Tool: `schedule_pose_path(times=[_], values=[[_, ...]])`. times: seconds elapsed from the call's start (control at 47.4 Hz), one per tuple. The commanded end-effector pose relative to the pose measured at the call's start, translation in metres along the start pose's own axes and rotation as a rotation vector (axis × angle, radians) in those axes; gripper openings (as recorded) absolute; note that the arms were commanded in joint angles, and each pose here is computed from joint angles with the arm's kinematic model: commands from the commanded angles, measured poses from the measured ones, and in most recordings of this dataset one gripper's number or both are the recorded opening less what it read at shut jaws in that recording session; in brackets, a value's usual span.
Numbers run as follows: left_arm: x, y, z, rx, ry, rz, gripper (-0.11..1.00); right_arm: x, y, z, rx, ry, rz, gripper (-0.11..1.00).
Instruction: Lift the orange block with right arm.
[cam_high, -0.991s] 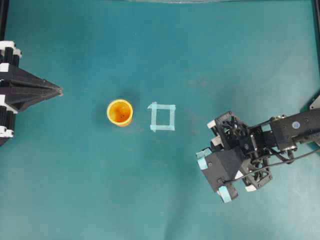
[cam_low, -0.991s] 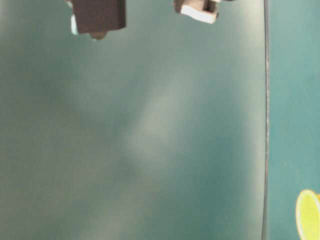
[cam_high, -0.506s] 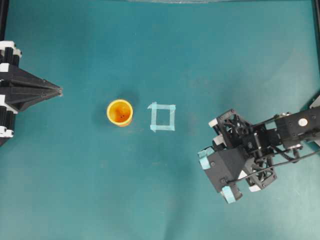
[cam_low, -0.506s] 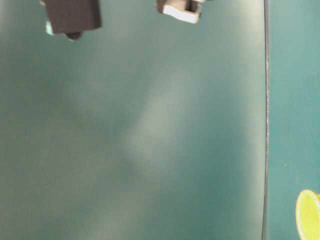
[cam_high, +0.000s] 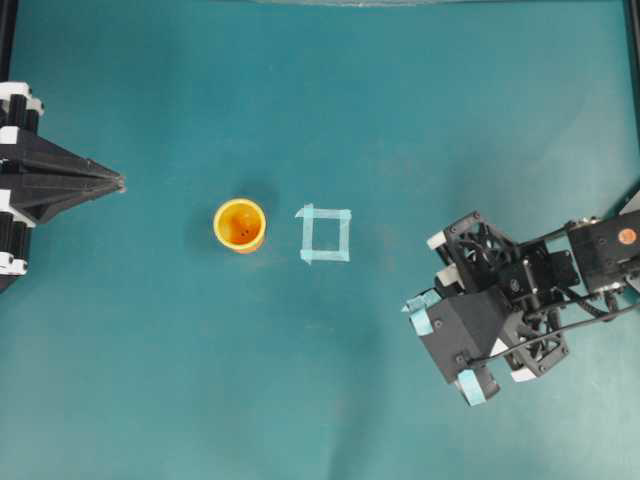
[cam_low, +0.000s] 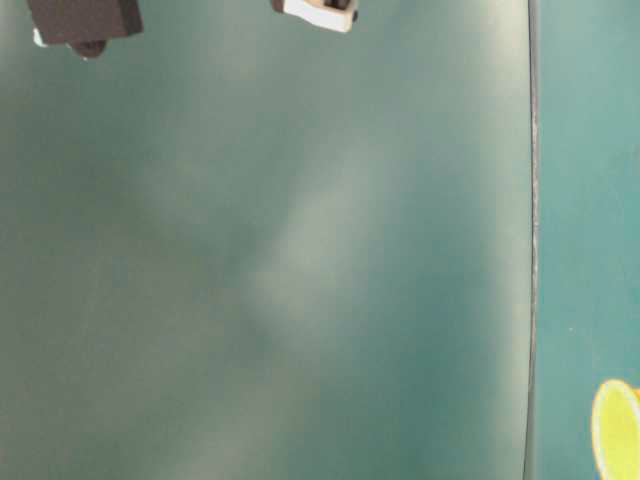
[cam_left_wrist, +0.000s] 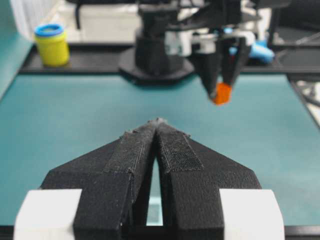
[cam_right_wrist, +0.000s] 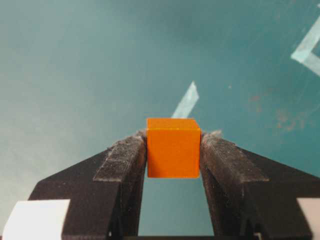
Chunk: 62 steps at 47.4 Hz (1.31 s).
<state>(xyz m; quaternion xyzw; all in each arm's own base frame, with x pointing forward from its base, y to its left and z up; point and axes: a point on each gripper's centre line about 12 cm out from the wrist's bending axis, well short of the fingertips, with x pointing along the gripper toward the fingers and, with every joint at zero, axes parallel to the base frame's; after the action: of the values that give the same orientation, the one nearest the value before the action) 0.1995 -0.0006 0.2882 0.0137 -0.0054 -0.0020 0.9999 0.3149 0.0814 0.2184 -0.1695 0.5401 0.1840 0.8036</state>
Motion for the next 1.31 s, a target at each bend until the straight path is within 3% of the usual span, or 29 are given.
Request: schedule_pose_path(times=[0.0,1.286], values=[[0.003,0.0,0.011,0.003,-0.025,0.0,0.02,-0.016,-0.003,0.009,0.0,-0.048,-0.015,0.41],[0.003,0.0,0.011,0.005,-0.025,0.0,0.02,-0.039,-0.006,0.021,0.0,-0.056,-0.016,0.41]])
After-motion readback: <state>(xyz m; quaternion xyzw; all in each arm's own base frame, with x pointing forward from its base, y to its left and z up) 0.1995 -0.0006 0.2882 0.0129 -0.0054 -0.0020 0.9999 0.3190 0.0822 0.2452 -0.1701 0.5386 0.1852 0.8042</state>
